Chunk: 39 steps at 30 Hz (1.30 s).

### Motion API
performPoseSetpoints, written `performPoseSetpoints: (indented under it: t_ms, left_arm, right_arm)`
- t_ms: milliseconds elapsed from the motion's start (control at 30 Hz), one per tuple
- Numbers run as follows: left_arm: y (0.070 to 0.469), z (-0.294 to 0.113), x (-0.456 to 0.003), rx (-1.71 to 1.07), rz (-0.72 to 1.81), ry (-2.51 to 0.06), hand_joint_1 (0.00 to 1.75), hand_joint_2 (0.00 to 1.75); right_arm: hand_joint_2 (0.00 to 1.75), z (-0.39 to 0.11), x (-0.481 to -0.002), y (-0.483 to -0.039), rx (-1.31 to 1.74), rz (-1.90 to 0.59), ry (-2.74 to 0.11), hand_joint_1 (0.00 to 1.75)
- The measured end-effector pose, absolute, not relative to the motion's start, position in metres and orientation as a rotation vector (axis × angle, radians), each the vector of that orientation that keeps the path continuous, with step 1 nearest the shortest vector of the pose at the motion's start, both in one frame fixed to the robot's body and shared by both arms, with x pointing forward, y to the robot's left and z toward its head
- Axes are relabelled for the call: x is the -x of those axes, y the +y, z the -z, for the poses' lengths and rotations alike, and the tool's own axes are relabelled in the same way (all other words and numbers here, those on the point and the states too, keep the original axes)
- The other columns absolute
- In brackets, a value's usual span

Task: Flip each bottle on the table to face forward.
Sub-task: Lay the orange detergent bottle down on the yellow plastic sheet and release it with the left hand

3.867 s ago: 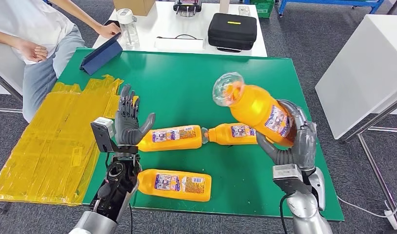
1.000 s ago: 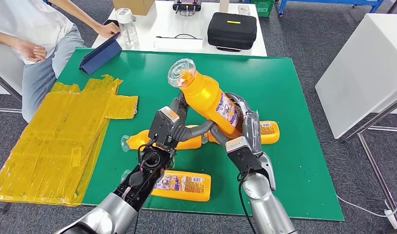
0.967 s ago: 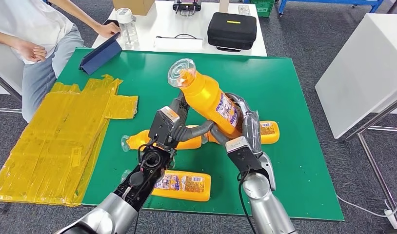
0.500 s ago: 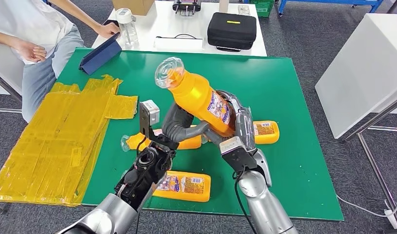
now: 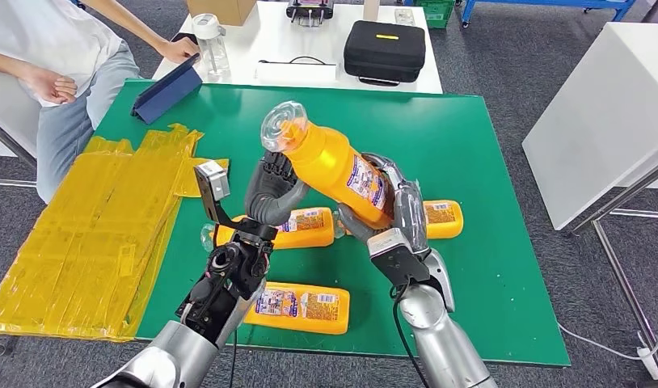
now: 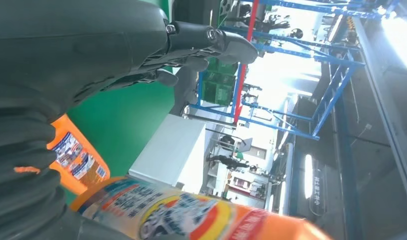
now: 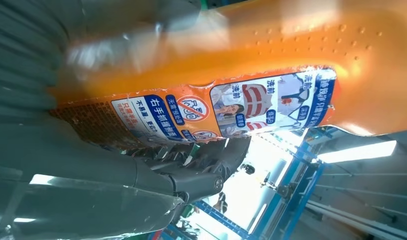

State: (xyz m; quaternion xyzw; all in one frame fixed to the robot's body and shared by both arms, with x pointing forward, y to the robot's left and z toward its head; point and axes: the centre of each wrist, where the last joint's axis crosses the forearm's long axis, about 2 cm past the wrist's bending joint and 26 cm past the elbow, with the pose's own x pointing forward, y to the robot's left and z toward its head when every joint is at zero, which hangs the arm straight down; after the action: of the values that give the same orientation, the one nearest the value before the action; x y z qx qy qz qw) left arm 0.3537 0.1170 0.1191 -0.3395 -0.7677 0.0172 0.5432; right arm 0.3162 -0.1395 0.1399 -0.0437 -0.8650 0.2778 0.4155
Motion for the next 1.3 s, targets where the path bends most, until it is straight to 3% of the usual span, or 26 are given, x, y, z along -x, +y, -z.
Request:
performPoseSetpoints:
  t_ms: [367,1033,1300]
  left_arm:
    - [0.13,-0.118,-0.355,0.749,-0.077,-1.851,0.0,1.75]
    - [0.139,-0.116,-0.35,0.713,-0.037,-1.853,0.0,1.75]
    - [0.126,-0.123,-0.347,0.536,0.222,-1.916,0.0,1.75]
  right_arm:
    - [1.75,-0.134,-0.317,-0.15,0.13,-0.677,-2.152,1.75]
    - [1.75,-0.116,-0.32,-0.212,0.382,-0.472,-2.046,1.75]
    - [1.75,-0.117,-0.313,-0.215,0.4,-0.462,-2.035,1.75]
